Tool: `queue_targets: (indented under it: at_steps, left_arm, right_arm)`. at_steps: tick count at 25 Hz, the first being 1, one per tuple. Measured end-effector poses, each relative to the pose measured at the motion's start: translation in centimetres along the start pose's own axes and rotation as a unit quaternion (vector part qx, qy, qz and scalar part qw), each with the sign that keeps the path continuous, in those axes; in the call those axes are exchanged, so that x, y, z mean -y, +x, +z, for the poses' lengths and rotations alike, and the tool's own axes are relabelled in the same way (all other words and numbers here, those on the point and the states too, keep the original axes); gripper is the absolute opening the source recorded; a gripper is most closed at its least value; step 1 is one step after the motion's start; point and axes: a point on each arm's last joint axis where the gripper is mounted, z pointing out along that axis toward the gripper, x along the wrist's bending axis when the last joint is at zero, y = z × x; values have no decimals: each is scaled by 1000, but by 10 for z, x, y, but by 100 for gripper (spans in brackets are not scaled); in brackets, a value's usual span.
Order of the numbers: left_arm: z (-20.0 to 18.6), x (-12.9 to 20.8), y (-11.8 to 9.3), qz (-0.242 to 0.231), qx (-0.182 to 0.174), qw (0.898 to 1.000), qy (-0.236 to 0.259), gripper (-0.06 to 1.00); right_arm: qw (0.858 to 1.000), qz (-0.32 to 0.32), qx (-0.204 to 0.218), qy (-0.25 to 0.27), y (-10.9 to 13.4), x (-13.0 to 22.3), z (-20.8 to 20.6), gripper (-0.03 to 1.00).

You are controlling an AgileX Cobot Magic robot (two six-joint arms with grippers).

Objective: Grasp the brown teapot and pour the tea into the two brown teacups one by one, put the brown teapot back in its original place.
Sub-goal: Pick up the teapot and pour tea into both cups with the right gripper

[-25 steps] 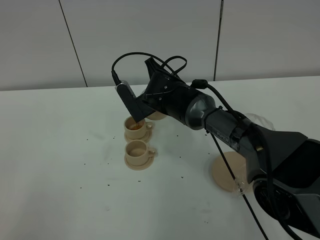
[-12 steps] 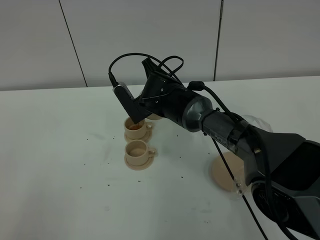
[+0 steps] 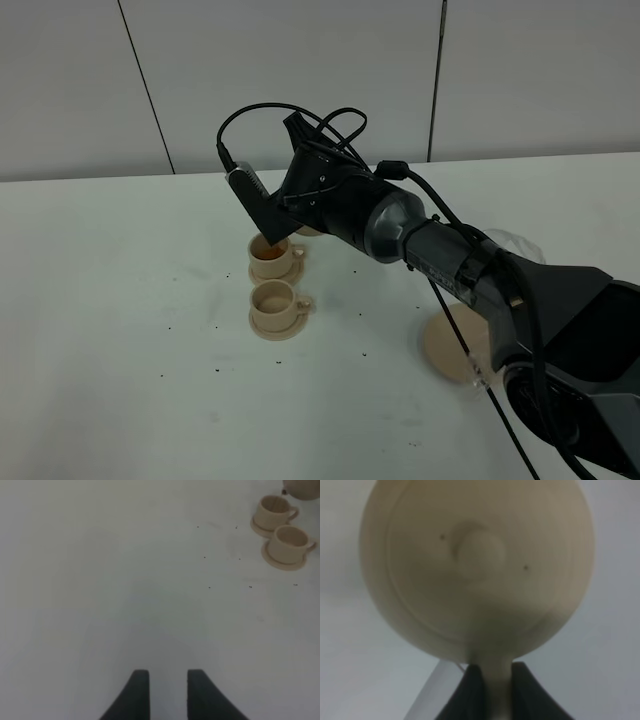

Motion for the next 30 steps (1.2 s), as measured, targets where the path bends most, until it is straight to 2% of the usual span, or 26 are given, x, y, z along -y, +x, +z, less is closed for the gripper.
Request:
queue_targets:
  at_steps: [30]
  left_arm:
    - [0, 0, 0, 0, 0, 1000, 0, 25]
  right_arm:
    - [1000, -15, 13, 11, -4, -8, -9, 9]
